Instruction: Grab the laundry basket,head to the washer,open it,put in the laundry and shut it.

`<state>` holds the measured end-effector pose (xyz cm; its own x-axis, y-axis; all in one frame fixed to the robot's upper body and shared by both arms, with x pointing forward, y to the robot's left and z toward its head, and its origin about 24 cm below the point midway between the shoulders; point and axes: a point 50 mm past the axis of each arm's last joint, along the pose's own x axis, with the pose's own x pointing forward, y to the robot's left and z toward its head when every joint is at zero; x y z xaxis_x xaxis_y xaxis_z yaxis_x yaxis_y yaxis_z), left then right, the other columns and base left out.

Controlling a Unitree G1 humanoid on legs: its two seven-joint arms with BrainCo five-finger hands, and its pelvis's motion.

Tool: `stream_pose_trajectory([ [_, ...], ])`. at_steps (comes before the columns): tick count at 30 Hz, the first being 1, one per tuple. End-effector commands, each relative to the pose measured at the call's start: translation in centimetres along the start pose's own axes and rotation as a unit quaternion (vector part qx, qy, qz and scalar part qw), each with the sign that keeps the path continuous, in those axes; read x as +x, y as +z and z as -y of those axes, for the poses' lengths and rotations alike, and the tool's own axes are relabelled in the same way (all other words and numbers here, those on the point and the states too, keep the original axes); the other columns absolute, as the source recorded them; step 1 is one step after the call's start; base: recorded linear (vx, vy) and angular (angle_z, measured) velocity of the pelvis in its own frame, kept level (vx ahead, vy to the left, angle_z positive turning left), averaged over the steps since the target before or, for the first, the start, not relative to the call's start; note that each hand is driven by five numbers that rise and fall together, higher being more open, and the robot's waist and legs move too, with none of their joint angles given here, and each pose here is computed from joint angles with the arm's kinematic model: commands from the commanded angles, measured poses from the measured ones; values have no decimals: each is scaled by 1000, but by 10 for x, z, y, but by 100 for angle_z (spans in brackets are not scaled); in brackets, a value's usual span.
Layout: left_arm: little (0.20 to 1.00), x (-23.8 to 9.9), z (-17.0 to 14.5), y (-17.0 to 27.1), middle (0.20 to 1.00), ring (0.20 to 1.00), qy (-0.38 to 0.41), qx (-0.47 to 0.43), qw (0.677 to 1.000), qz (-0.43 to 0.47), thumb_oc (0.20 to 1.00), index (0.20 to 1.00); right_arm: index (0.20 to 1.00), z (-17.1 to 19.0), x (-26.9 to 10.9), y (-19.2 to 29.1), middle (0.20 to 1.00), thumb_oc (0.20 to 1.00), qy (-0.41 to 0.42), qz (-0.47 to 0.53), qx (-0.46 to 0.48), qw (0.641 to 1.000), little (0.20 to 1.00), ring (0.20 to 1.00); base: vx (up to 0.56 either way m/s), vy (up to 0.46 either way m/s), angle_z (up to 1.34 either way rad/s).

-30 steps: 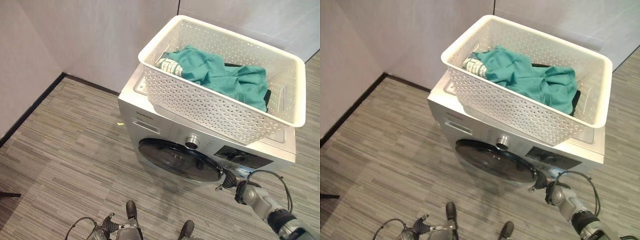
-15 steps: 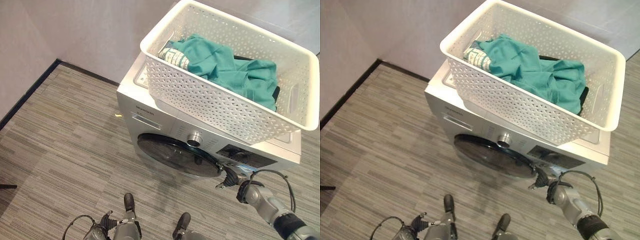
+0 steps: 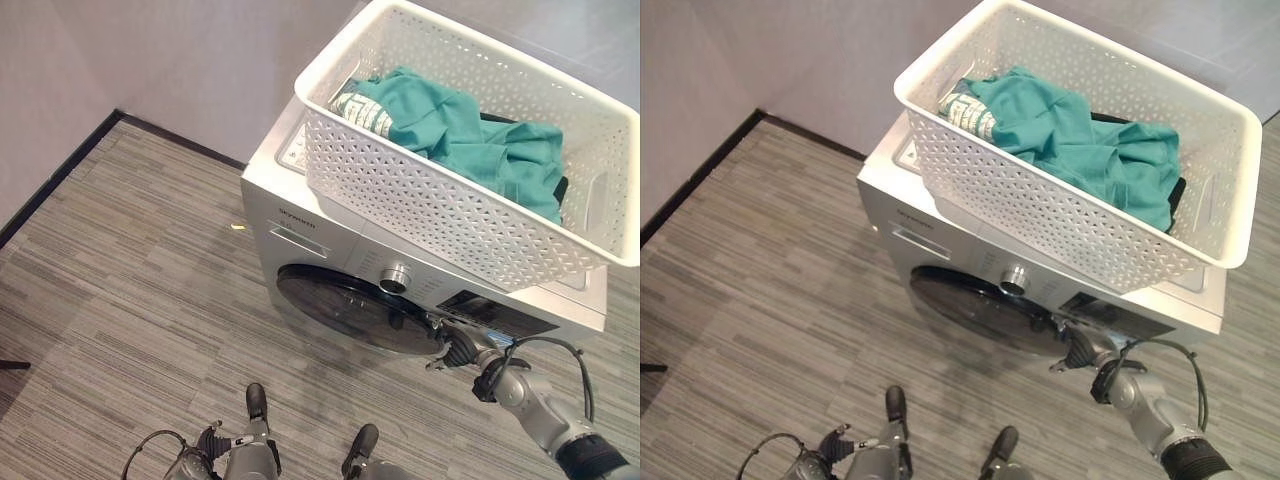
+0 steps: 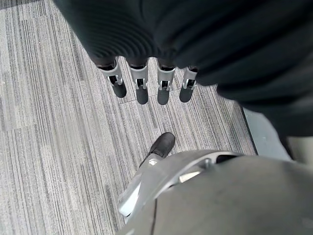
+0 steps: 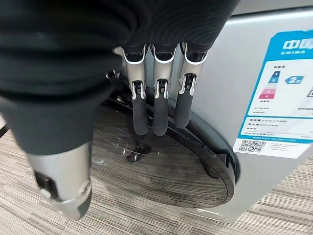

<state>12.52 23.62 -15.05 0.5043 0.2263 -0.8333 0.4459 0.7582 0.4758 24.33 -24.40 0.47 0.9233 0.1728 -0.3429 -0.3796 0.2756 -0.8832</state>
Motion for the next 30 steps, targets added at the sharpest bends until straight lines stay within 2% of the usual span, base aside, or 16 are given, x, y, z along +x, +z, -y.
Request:
stream_pose_trajectory([
  [1,1000,-4,23,-8,1000,1000,-48,25,998,-22,1000,1000,1000,96,6,-1,1000,1000,-157,3,-63,986,1000,1000,0,0,0],
  [6,1000,-5,25,-8,1000,1000,-51,29,998,-20,1000,1000,1000,95,2,-14,1000,1000,-158,-27,-88,983,1000,1000,0,0,0],
  [11,1000,-4,26,-6,1000,1000,-46,20,999,-18,1000,1000,1000,91,-16,-20,1000,1000,-213,-47,-94,971,1000,1000,0,0,0],
  [14,1000,-4,27,-5,1000,1000,-38,17,999,-19,1000,1000,1000,58,-27,-25,1000,1000,-210,-70,-32,975,1000,1000,-1,-1,-1],
  [21,1000,-5,33,-3,1000,1000,-34,26,999,-17,1000,1000,1000,13,-30,-39,1000,1000,-185,-128,63,972,1000,1000,0,0,0],
  [30,1000,-6,38,3,1000,1000,-34,34,999,-2,1000,1000,1000,-3,-12,-38,1000,1000,-159,-135,70,975,1000,1000,-13,10,-6],
])
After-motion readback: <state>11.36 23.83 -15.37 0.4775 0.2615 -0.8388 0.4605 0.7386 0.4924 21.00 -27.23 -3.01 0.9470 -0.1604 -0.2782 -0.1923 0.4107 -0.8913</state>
